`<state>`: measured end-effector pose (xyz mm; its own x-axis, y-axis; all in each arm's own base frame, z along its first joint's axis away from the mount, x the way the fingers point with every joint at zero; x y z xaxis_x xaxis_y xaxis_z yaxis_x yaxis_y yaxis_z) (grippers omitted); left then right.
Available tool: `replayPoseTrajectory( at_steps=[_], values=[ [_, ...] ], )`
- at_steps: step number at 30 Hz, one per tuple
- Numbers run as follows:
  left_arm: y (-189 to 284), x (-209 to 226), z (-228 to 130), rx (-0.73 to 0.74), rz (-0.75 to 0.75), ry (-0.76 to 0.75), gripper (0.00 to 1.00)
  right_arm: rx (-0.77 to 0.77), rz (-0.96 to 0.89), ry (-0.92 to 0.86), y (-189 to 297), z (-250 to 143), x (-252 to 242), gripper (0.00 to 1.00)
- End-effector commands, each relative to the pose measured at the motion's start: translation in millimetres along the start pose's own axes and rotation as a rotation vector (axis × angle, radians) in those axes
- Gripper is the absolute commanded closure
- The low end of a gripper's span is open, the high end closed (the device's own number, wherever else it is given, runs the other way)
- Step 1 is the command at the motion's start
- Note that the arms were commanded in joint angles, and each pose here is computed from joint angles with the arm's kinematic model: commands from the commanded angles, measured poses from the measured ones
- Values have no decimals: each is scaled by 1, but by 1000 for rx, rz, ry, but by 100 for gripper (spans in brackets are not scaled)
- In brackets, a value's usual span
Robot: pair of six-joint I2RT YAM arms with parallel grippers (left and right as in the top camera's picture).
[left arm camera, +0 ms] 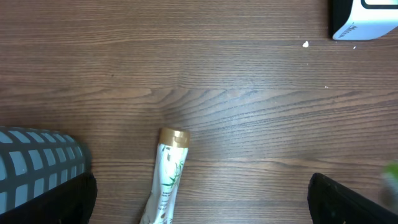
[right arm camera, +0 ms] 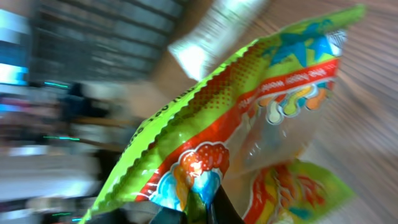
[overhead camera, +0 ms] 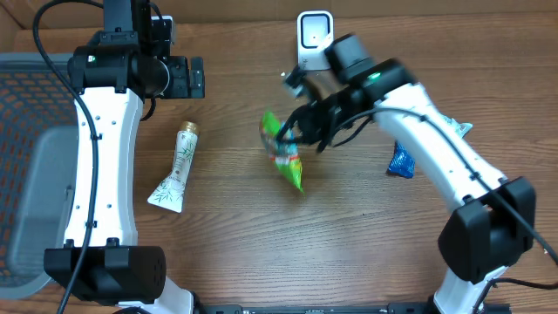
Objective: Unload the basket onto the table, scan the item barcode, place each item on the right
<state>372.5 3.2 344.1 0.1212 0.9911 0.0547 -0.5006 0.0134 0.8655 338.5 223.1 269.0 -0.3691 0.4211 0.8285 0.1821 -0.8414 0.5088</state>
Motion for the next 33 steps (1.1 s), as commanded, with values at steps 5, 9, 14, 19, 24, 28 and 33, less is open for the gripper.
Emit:
replayPoseTrajectory(
  at_steps=[5, 9, 14, 19, 24, 28, 33],
  values=[
    [0, -3, 0, -1, -10, 12, 0, 47, 560, -129, -16, -2, -55, 96],
    [0, -3, 0, -1, -10, 12, 0, 54, 550, -180, -35, -1, -92, 96],
    [0, -3, 0, -1, -10, 12, 0, 39, 262, -279, -48, 0, -135, 96],
    [0, -3, 0, -1, -10, 12, 0, -21, -40, -357, -41, 4, -163, 96],
    [0, -3, 0, -1, -10, 12, 0, -83, -302, -429, -25, 3, -188, 66],
    [0, -3, 0, -1, -10, 12, 0, -125, -443, -453, -4, 7, -195, 47],
    [0, -3, 0, -1, -10, 12, 0, -156, -618, -441, 35, 19, -172, 41]
  ],
)
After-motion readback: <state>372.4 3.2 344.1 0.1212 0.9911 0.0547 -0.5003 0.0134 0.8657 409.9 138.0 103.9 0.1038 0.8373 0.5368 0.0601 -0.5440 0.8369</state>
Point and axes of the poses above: each gripper's point midway between its finger pads, its own y axis back along the fingers, its own x axis along the line the jaws close on, z = x × y, the point moved 10 cm from there along y, back along the fingers, and after that the axes turned 10 degrees about -y, right-handed, at the moved point
